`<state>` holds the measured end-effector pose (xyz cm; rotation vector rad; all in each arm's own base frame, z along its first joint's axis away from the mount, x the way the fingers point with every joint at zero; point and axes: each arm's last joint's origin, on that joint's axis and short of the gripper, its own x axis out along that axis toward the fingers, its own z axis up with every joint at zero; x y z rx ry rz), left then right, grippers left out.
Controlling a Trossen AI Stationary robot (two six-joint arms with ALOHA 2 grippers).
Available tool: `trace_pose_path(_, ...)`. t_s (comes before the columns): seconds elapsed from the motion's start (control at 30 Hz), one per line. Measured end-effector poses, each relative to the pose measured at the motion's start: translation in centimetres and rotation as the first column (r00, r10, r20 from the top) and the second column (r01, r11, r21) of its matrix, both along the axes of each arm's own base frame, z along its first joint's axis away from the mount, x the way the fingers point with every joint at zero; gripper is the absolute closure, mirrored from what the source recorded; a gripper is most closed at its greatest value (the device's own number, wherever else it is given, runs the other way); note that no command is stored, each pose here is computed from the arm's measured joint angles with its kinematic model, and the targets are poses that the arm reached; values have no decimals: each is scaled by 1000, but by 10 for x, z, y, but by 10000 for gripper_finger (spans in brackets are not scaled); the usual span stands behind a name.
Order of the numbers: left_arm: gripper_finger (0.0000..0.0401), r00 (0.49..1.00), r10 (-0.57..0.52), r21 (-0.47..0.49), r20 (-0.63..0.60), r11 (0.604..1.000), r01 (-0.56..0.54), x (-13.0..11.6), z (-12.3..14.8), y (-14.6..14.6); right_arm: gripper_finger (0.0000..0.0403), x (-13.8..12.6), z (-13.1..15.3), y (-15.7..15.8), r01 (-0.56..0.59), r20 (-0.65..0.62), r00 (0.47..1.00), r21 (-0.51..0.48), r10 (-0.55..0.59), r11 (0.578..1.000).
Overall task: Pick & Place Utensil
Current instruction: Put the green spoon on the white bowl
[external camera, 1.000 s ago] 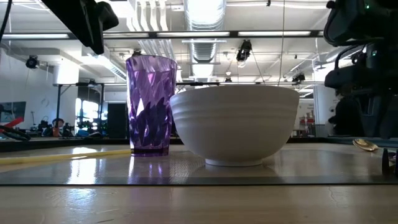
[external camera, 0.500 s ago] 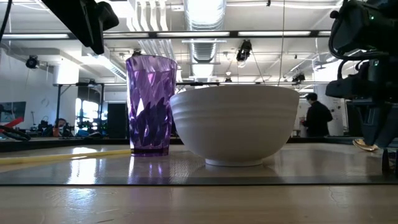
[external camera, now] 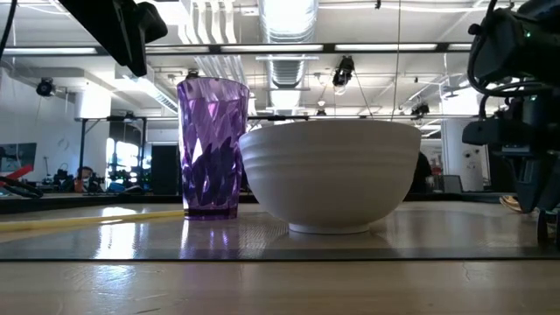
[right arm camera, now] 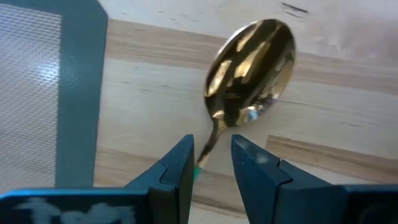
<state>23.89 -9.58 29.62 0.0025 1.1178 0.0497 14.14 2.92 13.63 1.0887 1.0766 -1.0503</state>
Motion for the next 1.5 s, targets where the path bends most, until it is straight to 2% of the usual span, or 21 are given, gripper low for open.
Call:
trace_pose_path(0.3,275,1000,4,-2,-1,1000,-4,0,0,0,313,-2,-2,0,-3,-4,1000,5,3,1000)
trace_pose_path(0.8,275,1000,-1,1,-1,1000,1,0,0,0,377,-6,-3,-1,-19,-52,998,-3,19,1000)
trace_pose_path(1.27,275,1000,19,-9,0,1000,-19,0,0,0,393,-3,3,0,-181,-76,981,-11,180,983)
trace_pose_path(1.5,275,999,26,-22,22,999,-25,2,1,-1,394,13,23,4,-270,6,963,-28,271,962)
